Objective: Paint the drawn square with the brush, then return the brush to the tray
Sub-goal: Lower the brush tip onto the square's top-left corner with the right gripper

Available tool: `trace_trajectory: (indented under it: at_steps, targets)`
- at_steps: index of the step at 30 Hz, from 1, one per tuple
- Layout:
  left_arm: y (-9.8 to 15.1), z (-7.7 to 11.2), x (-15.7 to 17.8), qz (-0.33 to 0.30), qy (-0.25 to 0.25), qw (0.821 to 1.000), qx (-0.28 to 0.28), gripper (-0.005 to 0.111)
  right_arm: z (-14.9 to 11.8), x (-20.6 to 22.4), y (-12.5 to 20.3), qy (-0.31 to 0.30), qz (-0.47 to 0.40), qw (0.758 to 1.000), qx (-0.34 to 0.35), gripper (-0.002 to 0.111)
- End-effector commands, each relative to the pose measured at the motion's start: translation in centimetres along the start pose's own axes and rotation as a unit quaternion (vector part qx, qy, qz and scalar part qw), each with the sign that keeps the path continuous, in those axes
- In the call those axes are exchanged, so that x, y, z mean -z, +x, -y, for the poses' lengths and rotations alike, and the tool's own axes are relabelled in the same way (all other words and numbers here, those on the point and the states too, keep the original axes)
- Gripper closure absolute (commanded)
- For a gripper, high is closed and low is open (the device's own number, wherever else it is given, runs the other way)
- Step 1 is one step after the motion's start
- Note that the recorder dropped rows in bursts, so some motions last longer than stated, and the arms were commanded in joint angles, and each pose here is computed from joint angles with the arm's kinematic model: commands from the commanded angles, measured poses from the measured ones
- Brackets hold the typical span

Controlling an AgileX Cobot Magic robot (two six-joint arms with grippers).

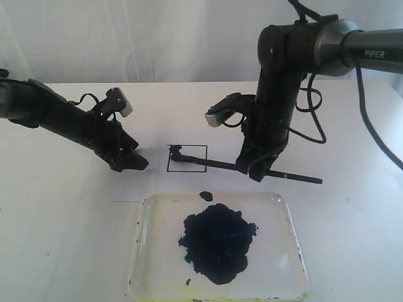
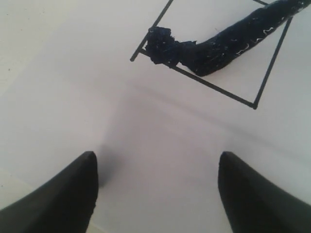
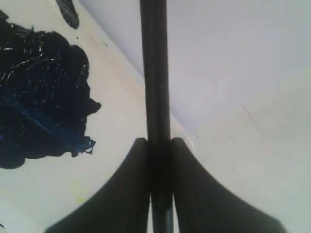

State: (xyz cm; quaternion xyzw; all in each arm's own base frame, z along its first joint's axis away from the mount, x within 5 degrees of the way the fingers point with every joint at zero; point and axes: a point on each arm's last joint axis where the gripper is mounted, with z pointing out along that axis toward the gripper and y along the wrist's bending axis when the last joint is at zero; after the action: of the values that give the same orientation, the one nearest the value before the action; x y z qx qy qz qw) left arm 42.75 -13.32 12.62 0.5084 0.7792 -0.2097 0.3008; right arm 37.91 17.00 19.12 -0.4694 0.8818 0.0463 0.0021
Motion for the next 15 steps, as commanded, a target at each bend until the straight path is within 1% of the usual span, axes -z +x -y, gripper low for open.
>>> trace_trajectory:
  at_steps: [1,9,15]
  targets:
    - [1.32,0.24,-0.88,-0.025,0.011,1.0,0.008,0.034,-0.07,0.5,0.18,0.004,0.002,1.0,0.005,0.108]
    - [1.32,0.24,-0.88,-0.025,0.011,1.0,0.008,0.034,0.65,0.5,-0.59,0.042,0.044,0.998,-0.012,0.108]
    - [1.32,0.24,-0.88,-0.025,0.011,1.0,0.008,0.034,0.78,0.15,-0.69,0.043,0.044,0.998,-0.012,0.108]
